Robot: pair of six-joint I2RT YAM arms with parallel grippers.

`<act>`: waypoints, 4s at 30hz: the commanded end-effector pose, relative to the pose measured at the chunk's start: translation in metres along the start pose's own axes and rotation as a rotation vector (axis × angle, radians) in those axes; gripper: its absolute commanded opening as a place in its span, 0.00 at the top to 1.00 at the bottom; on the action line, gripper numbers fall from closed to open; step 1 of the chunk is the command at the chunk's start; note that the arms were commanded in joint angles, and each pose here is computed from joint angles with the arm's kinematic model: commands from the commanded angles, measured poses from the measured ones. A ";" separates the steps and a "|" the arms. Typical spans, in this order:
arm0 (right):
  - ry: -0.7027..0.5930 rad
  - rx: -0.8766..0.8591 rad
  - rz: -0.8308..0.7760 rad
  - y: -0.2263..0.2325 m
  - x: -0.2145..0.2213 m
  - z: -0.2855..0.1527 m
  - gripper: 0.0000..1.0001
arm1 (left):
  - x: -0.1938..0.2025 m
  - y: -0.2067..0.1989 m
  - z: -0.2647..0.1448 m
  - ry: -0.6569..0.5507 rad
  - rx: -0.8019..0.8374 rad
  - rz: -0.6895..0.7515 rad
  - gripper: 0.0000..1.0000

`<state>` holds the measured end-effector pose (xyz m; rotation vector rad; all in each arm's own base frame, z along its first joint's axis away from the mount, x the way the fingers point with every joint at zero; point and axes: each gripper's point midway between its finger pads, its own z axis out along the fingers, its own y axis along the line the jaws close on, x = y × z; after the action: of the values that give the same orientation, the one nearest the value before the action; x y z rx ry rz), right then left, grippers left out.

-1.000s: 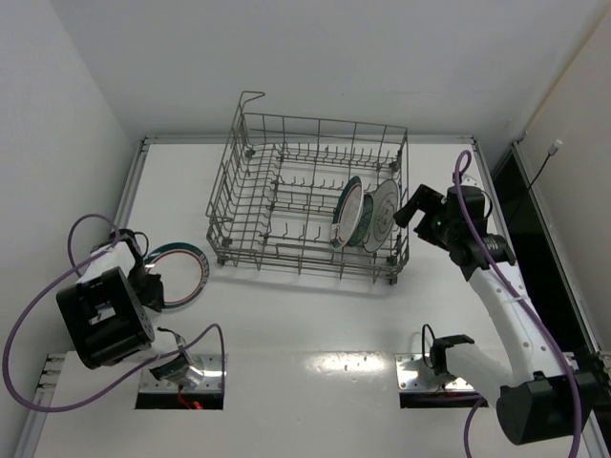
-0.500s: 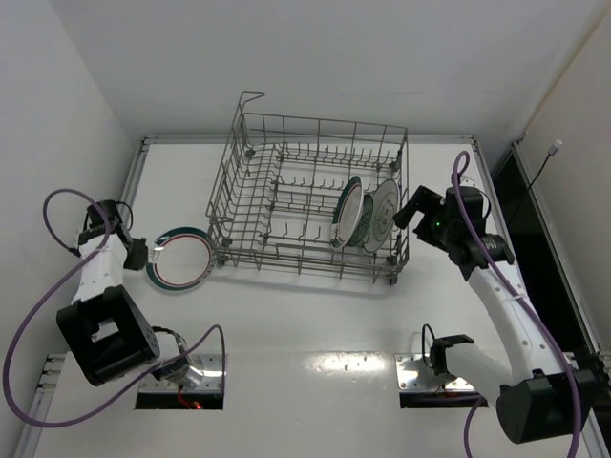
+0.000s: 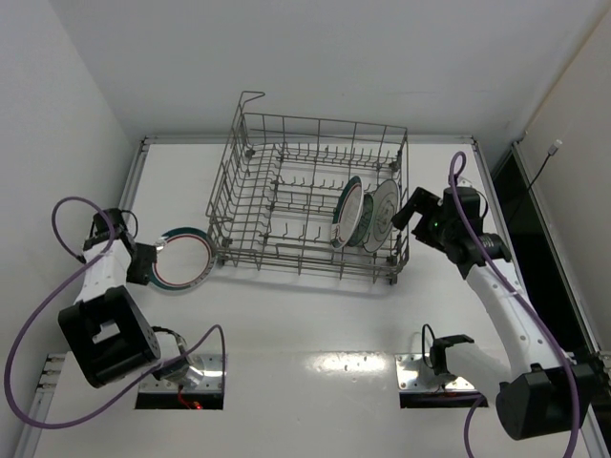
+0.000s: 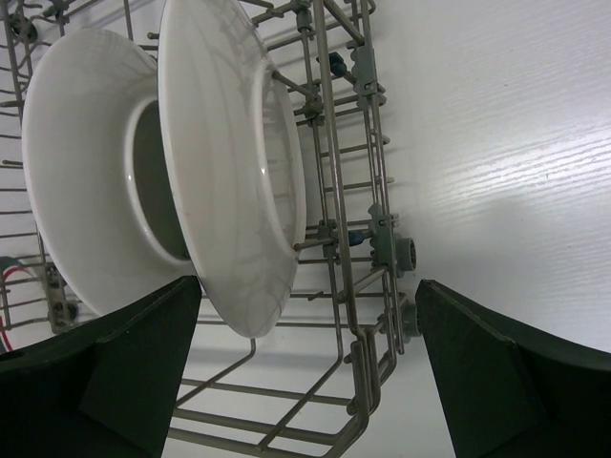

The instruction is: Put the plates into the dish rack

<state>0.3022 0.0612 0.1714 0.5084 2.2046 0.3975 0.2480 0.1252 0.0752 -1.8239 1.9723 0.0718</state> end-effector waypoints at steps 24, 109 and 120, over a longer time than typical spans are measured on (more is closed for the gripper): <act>0.021 -0.028 -0.015 0.004 0.007 0.009 0.07 | 0.089 0.024 0.051 0.191 0.406 0.026 0.45; -0.181 -0.309 -0.014 0.134 -0.066 -0.054 1.00 | 0.237 -0.168 -0.285 0.259 1.127 0.732 0.29; -0.208 0.231 -0.215 0.143 -0.064 -0.030 1.00 | 0.116 -0.161 -0.268 -0.189 0.811 0.651 0.06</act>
<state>0.3454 0.1885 0.2983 0.3187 2.1104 0.2842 0.3295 -0.1325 0.3112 -0.5871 1.9827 -0.4934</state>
